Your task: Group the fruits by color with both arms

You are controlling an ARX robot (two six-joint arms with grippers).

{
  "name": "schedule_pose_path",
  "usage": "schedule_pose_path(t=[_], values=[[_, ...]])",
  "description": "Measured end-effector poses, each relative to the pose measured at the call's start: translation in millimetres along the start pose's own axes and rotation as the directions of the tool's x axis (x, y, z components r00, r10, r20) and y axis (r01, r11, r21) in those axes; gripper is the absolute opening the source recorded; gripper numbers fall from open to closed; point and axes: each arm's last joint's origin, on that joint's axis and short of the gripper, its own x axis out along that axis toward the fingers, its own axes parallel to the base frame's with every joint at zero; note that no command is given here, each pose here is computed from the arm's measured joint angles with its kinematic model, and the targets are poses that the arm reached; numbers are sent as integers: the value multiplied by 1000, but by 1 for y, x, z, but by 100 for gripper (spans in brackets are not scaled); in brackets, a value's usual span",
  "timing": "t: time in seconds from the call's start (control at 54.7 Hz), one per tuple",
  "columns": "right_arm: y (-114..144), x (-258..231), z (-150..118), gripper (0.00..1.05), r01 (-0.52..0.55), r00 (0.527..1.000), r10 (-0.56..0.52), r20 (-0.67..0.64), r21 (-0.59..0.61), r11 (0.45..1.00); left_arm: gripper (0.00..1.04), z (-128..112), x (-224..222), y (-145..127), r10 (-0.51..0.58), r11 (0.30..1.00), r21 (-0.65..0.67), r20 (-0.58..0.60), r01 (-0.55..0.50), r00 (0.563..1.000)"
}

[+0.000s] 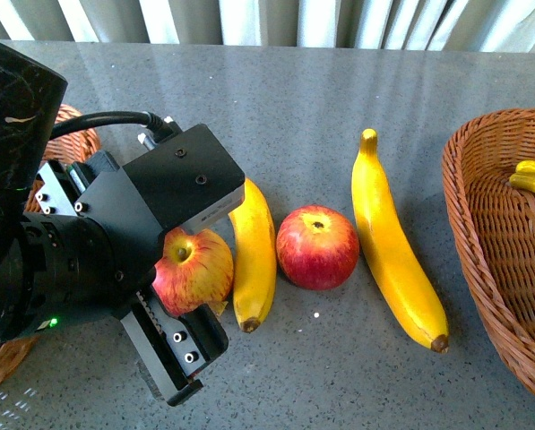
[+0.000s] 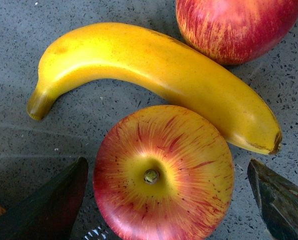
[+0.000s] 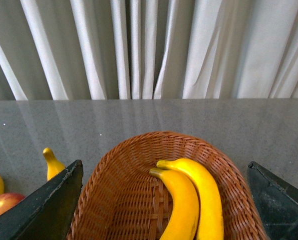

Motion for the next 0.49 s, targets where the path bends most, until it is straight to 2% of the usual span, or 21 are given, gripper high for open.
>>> schedule_pose_path(t=[0.493], values=[[0,0,0,96,0,1000,0,0,0,1000,96,-4,9,-1,2,1000,4,-19,-2,1000]])
